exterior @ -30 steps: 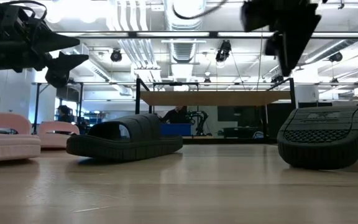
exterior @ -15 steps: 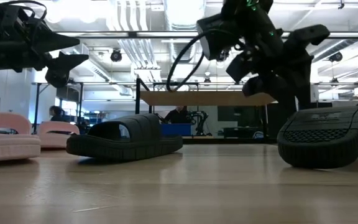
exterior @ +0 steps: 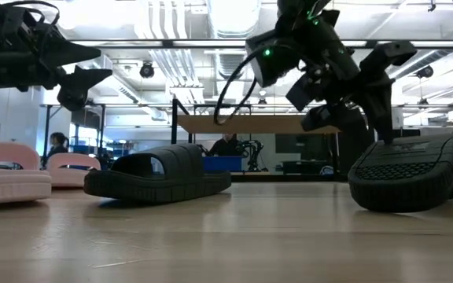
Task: Pick and place slides into the shelf
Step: Put the right black slide on the shelf
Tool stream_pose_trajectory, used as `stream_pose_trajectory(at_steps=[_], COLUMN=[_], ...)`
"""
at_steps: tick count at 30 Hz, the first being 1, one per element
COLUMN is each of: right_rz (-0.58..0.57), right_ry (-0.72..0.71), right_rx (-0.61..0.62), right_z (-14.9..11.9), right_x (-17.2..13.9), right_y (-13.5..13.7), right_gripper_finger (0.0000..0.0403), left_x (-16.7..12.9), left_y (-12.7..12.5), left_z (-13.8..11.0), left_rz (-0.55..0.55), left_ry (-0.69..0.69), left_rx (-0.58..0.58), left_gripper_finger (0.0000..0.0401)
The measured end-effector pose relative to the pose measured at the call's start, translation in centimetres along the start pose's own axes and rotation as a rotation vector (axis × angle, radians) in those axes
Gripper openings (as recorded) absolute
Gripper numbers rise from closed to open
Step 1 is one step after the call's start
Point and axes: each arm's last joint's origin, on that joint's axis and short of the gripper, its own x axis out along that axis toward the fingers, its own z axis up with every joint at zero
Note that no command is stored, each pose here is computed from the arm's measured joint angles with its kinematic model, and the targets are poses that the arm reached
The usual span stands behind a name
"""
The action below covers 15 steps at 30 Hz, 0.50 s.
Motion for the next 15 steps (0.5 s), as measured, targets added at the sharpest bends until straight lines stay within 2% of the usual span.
stream_pose_trajectory(at_steps=[7,15], right_rz=[0.063,0.11], right_ry=[0.04,0.051], right_rx=[0.031,0.078], right_z=[0.8,0.7], right_x=[1.4,1.6], right_y=[-1.0,-1.3], right_gripper_finger=[0.0153,0.0153], left_x=[0.0,0.0], left_y=[0.0,0.0], left_z=[0.0,0.0], left_rz=[0.0,0.0], left_ry=[-0.001,0.0], left_rx=[0.0,0.0], left_gripper_finger=[0.0208,0.0208])
